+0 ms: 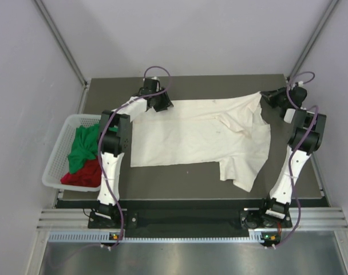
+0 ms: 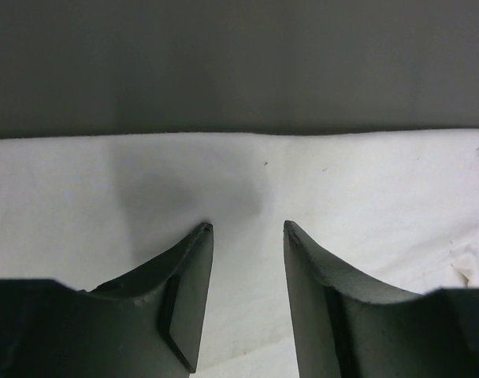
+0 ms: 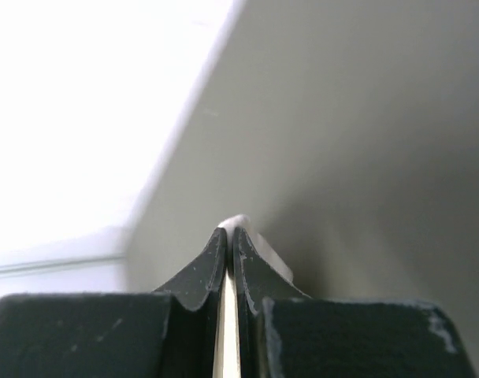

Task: Fold and stack the t-shirts
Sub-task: Fold the tshirt

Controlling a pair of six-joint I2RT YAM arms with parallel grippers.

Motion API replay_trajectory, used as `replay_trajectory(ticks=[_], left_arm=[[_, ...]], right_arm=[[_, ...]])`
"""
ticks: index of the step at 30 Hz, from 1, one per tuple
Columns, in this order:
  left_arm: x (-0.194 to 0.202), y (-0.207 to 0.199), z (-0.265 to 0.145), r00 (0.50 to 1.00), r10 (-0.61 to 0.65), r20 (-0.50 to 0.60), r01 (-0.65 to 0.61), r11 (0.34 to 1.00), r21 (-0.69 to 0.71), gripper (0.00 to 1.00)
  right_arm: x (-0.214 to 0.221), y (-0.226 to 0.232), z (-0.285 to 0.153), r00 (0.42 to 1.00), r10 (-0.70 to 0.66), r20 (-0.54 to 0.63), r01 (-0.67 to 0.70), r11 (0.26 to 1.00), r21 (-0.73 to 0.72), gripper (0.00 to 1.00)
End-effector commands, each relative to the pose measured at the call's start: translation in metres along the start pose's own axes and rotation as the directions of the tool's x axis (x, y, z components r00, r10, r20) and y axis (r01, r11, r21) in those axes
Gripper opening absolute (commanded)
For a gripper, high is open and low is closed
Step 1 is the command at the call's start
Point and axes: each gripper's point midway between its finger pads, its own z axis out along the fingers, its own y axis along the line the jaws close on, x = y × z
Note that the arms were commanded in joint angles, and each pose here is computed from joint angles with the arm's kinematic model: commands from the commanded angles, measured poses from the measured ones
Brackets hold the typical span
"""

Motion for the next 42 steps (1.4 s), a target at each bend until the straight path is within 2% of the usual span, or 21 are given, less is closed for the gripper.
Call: replay_trajectory(ticks=[1,3,7,12,14,16,17,18,20,21,23,24,26,27,29,30,31,32,36,39,42], left_arm=[[0.075,0.118,0.014,0.979,-0.056,-0.194,-0.016,0.935,-0.353,0.48],[0.073,0.117,0.015,0.98,-0.057,-0.189,-0.013,0.937,-0.35,0.49],[0.067,0.108,0.018,0.98,-0.052,-0.191,-0.011,0.949,-0.316,0.49],[0.037,0.071,0.011,0.987,-0.006,-0.16,-0.026,0.98,-0.197,0.5],[0.018,0.048,0.001,0.992,0.014,-0.129,-0.031,0.991,-0.131,0.52],[0.0,0.019,-0.014,0.995,0.034,-0.096,-0.039,0.998,-0.044,0.53],[-0.007,0.01,-0.021,0.996,0.033,-0.079,-0.035,0.999,-0.015,0.54],[-0.012,-0.003,-0.028,0.997,0.037,-0.072,-0.035,0.999,0.031,0.54],[-0.028,-0.024,-0.045,0.999,0.036,-0.032,-0.034,0.996,0.087,0.55],[-0.031,-0.031,-0.052,0.999,0.036,-0.027,-0.033,0.994,0.107,0.56],[-0.033,-0.038,-0.065,0.999,0.037,-0.028,-0.033,0.992,0.12,0.56],[-0.032,-0.039,-0.069,0.999,0.039,-0.032,-0.035,0.992,0.119,0.55],[-0.026,-0.036,-0.081,0.998,0.043,-0.042,-0.039,0.994,0.103,0.55],[-0.029,-0.041,-0.093,0.998,0.048,-0.027,-0.045,0.993,0.108,0.55],[-0.012,-0.032,-0.1,0.998,0.034,-0.059,-0.029,0.996,0.087,0.54],[-0.009,-0.032,-0.105,0.997,0.034,-0.063,-0.028,0.996,0.09,0.54],[0.001,-0.029,-0.117,0.997,0.03,-0.073,-0.024,0.996,0.084,0.54],[0.005,-0.027,-0.122,0.997,0.028,-0.073,-0.022,0.997,0.079,0.53],[0.028,-0.018,-0.148,0.997,0.02,-0.075,-0.015,0.998,0.068,0.53],[0.049,-0.014,-0.162,0.995,0.016,-0.097,-0.008,0.996,0.084,0.53],[0.066,-0.011,-0.172,0.991,0.018,-0.132,-0.005,0.995,0.097,0.53]], right_arm=[[-0.028,0.052,-0.014,0.985,0.167,0.037,-0.147,0.934,-0.325,0.0],[-0.025,0.046,-0.01,0.98,0.2,0.014,-0.182,0.921,-0.345,0.0],[-0.016,0.031,-0.004,0.984,0.179,0.005,-0.17,0.946,-0.277,0.0],[-0.026,0.016,-0.016,0.994,0.105,0.042,-0.101,0.991,-0.088,0.33],[-0.042,0.029,-0.027,0.995,0.046,0.094,-0.044,0.999,-0.029,0.37],[-0.035,0.017,-0.037,0.998,-0.033,0.06,0.025,0.993,0.118,0.4],[-0.054,0.03,-0.048,0.987,-0.101,0.122,0.079,0.981,0.179,0.4],[-0.038,0.02,-0.055,0.985,-0.162,0.055,0.141,0.949,0.282,0.42],[-0.047,0.034,-0.071,0.961,-0.264,0.079,0.215,0.899,0.381,0.43],[-0.033,0.035,-0.075,0.948,-0.318,0.017,0.282,0.864,0.416,0.45],[-0.031,0.045,-0.088,0.917,-0.398,-0.001,0.351,0.809,0.471,0.46],[-0.014,0.05,-0.089,0.889,-0.452,-0.068,0.428,0.77,0.472,0.46],[0.002,0.068,-0.097,0.839,-0.532,-0.113,0.52,0.725,0.452,0.42],[0.026,0.082,-0.094,0.775,-0.608,-0.175,0.62,0.677,0.396,0.38],[0.058,0.093,-0.099,0.7,-0.671,-0.244,0.711,0.619,0.334,0.31],[0.091,0.107,-0.095,0.615,-0.731,-0.297,0.788,0.561,0.252,0.29],[0.109,0.107,-0.099,0.573,-0.749,-0.333,0.819,0.531,0.215,0.28],[0.118,0.102,-0.102,0.508,-0.777,-0.372,0.861,0.466,0.202,0.25],[0.186,0.107,-0.105,0.295,-0.843,-0.451,0.95,0.311,0.04,0.15],[0.217,0.1,-0.107,0.191,-0.844,-0.501,0.97,0.242,-0.038,0.14],[0.226,0.084,-0.107,0.131,-0.822,-0.554,0.984,0.178,-0.032,0.14]])
